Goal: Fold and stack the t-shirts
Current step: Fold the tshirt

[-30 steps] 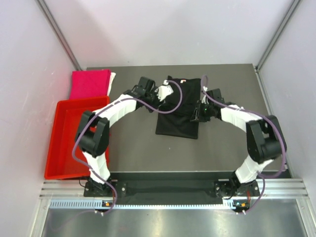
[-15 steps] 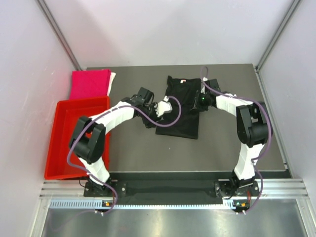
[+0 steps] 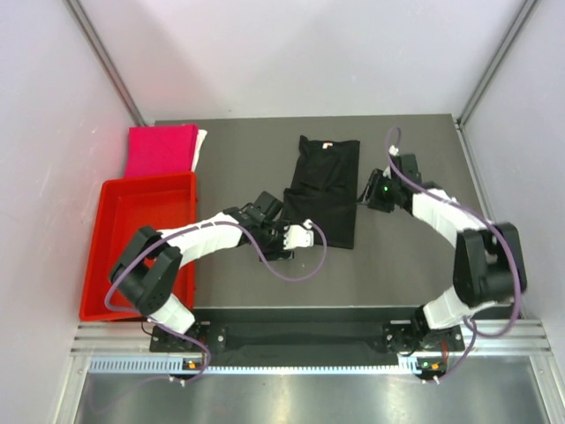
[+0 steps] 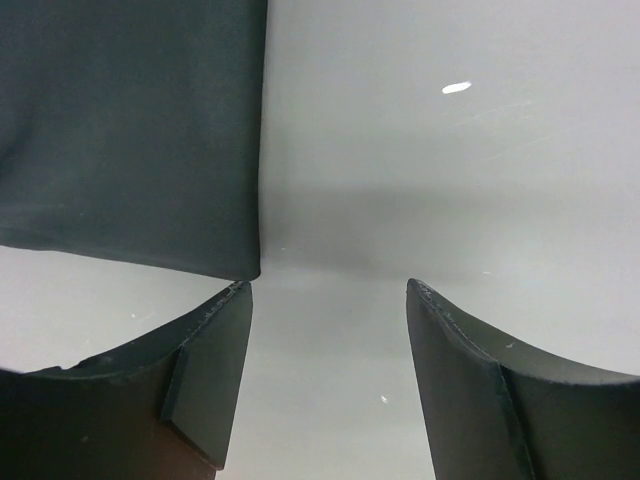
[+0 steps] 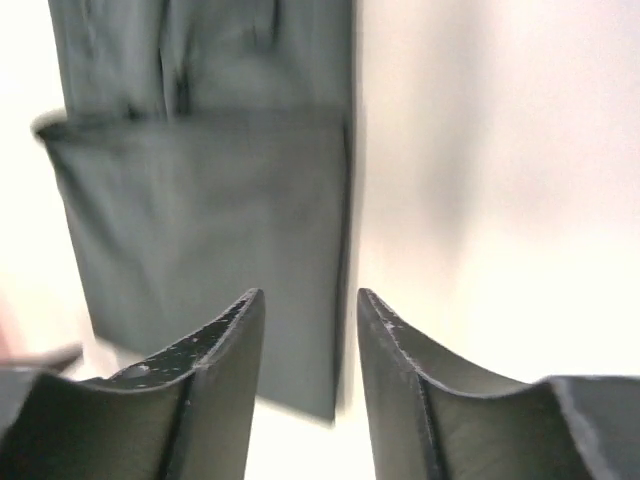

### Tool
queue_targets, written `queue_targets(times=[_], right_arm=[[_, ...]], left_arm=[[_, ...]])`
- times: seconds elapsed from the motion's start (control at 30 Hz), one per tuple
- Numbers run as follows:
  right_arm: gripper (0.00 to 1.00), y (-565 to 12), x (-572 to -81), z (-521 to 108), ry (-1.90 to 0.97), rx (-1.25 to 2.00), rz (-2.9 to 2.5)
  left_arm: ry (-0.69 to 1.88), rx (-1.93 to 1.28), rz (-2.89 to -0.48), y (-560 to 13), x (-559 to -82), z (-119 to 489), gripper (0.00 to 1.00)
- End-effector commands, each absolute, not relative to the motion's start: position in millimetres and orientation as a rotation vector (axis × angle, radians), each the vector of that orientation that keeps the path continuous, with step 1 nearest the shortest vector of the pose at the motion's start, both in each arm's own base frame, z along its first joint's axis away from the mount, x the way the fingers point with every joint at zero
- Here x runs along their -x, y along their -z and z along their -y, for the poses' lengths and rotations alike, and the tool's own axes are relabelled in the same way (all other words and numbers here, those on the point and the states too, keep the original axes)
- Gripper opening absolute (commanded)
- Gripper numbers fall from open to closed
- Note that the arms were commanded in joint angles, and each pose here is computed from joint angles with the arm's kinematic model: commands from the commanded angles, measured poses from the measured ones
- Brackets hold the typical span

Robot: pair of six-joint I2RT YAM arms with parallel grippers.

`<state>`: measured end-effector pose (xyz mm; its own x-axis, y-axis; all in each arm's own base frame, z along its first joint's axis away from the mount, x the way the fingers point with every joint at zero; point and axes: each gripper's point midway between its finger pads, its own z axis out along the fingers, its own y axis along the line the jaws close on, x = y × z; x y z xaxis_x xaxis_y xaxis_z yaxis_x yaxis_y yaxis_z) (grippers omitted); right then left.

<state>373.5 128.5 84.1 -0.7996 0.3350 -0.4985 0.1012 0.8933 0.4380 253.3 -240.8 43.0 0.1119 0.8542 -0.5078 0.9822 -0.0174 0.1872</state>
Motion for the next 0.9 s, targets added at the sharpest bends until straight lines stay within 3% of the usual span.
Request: queue_targets(times=[0.0,0.13,0.43,0.5,0.63,0.67,0.7,0.73,0.77,0.83,0.87], right_arm=[[0.45,-72,-322,-139,-0.553,-0.292,-2.525],[0.53,-49,-274,-159,-0.654,-0.310,-2.595],[0.54,-29,-263,-168,-0.678,-0.342,-2.631],[0.53,-24,-262,-172,-0.697,-0.341,-2.649],[0.34,-18,-265,-177,-0.729,-0.355,-2.650],[0.21,-20,-267,-179,-0.745,-0.349,-2.639],[0.15,-19,-268,-180,-0.751,-0.352,-2.638],[0.11,-20,-269,-180,-0.751,-0.353,-2.636],[0.05,-20,-271,-180,-0.748,-0.351,-2.629],[0.00,-22,-273,-177,-0.725,-0.347,-2.627],[0.00,-23,-273,-177,-0.722,-0.340,-2.627]], left_arm=[[0.236,-1.859,-1.627,-52,-283,255,0.68],[0.172,-1.790,-1.609,-54,-299,259,0.65],[0.122,-1.770,-1.567,-51,-311,262,0.64],[0.111,-1.780,-1.584,-43,-314,262,0.63],[0.098,-1.802,-1.614,-31,-317,260,0.58],[0.100,-1.805,-1.616,-30,-317,261,0.53],[0.099,-1.812,-1.626,-25,-318,260,0.45],[0.100,-1.814,-1.635,-23,-317,260,0.25],[0.091,-1.811,-1.646,-22,-319,259,0.17],[0.085,-1.808,-1.671,-20,-319,256,0.00],[0.083,-1.809,-1.687,-19,-317,255,0.00]])
